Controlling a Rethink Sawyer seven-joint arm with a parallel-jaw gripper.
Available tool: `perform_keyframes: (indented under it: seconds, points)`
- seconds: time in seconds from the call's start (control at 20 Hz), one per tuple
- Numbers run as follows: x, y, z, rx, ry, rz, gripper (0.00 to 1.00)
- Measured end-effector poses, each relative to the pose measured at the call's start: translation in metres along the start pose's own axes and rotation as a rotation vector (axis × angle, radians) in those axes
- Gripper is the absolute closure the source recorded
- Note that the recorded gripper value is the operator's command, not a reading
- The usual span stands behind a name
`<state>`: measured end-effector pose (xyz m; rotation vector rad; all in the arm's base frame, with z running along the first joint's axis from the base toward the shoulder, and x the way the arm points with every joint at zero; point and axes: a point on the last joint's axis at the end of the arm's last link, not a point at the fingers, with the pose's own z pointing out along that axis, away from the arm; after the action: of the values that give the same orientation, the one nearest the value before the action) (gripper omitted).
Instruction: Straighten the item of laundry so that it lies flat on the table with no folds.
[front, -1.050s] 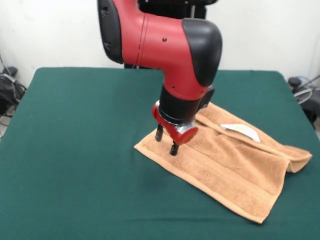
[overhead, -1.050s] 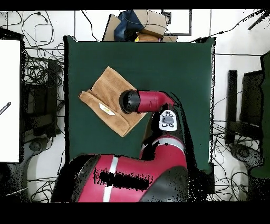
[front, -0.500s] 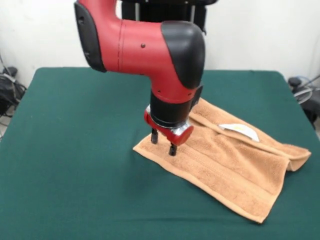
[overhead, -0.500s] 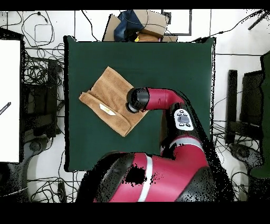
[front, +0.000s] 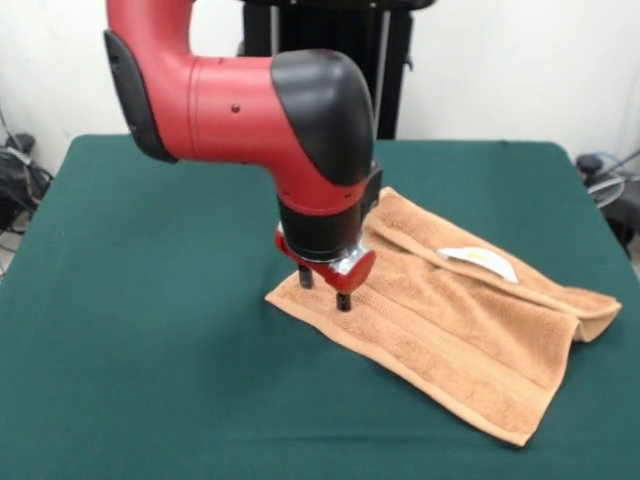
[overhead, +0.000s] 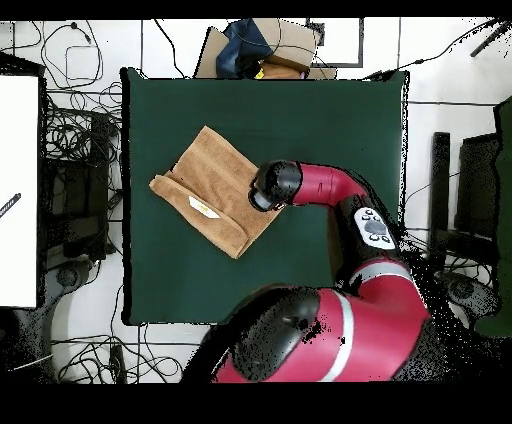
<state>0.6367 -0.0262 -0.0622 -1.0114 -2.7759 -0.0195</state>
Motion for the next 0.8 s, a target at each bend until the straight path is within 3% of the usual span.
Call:
perform_keyframes:
  seconds: [0.35,0.8]
  points:
    - [-0.01,-0.008,0.0,-0.053,0.07,0.004,0.0]
    - [-0.016,-0.013,0.001,-0.091,0.107,-0.021,0.0]
